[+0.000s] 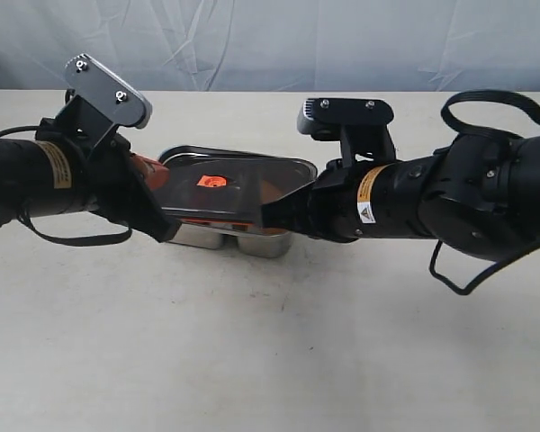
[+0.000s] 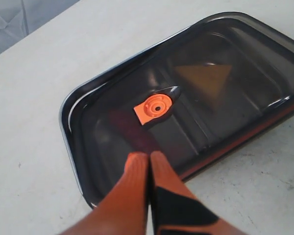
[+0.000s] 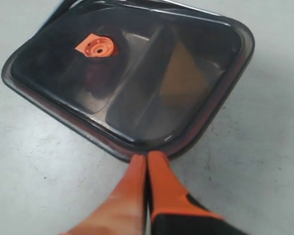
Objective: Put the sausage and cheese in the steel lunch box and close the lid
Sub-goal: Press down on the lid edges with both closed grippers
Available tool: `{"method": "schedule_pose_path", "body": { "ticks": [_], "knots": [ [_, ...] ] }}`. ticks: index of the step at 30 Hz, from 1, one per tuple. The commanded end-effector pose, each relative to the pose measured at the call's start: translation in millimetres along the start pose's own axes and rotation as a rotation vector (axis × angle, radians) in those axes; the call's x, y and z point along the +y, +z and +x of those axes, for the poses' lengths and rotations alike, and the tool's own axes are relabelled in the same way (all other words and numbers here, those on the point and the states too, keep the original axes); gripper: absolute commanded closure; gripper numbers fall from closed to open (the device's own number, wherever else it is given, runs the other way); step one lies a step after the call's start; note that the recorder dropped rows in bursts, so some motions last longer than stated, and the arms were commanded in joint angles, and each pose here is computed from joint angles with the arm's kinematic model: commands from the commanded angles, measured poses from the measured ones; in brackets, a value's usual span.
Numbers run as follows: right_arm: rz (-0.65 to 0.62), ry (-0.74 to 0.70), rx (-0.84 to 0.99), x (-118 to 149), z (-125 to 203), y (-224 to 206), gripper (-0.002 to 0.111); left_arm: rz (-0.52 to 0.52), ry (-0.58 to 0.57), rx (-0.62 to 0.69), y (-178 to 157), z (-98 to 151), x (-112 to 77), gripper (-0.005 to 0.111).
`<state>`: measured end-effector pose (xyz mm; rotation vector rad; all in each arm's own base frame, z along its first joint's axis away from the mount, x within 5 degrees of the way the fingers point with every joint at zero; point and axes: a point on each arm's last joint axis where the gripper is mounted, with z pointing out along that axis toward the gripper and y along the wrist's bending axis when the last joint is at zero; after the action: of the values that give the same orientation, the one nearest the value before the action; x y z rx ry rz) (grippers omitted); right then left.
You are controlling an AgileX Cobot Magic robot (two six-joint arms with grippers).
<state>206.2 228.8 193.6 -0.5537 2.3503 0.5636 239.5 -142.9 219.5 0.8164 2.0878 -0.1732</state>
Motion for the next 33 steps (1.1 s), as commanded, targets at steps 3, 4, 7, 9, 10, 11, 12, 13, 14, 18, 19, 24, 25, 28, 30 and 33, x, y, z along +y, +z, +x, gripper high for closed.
{"method": "schedule_pose_path", "body": {
  "ticks": [3,4,7,9,10,11,12,13,14,18,19,24,25,28,30,33],
  "knots": [
    [-0.012,-0.001,-0.012,3,-7,13,0.108,0.009,0.019,-0.043,1,-5,-2.7,0.107],
    [-0.006,-0.001,-0.005,3,-8,15,0.108,0.009,0.019,-0.043,1,-5,-2.8,0.107],
    [0.007,-0.001,0.014,3,-9,25,0.108,0.013,0.019,-0.029,5,-3,-3.3,0.107],
    [0.015,-0.002,0.028,3,-9,31,0.108,0.017,0.019,-0.002,10,1,-4.1,0.107],
    [0.019,-0.002,0.034,2,-9,32,0.108,0.019,0.019,0.013,13,3,-4.4,0.107],
    [0.027,-0.002,0.046,2,-7,35,0.108,0.02,0.02,0.028,15,6,-4.8,0.107],
    [0.031,-0.002,0.052,1,-7,36,0.108,0.022,0.02,0.036,17,7,-5.0,0.107],
    [0.035,-0.002,0.058,1,-6,37,0.108,0.023,0.02,0.04,18,8,-5.2,0.107],
    [0.038,-0.002,0.064,0,-5,38,0.108,0.024,0.02,0.046,19,9,-5.5,0.107],
    [0.037,-0.002,0.064,0,-4,39,0.108,0.026,0.02,0.042,21,9,-5.7,0.107],
    [0.035,-0.002,0.064,0,-4,40,0.108,0.026,0.02,0.039,21,9,-5.7,0.107],
    [0.03,-0.012,0.056,1,-7,44,0.108,0.026,0.02,0.032,21,8,-5.8,0.107],
    [0.032,-0.012,0.056,1,-8,45,0.108,0.026,0.02,0.032,21,8,-5.8,0.107],
    [0.042,-0.012,0.066,2,-10,50,0.108,0.026,0.02,0.034,21,8,-5.8,0.107],
    [0.053,-0.018,0.077,1,-11,55,0.108,0.026,0.02,0.034,21,8,-5.8,0.107],
    [0.068,-0.019,0.096,1,-11,61,0.108,0.026,0.02,0.034,21,8,-5.8,0.107]
  ]
}}
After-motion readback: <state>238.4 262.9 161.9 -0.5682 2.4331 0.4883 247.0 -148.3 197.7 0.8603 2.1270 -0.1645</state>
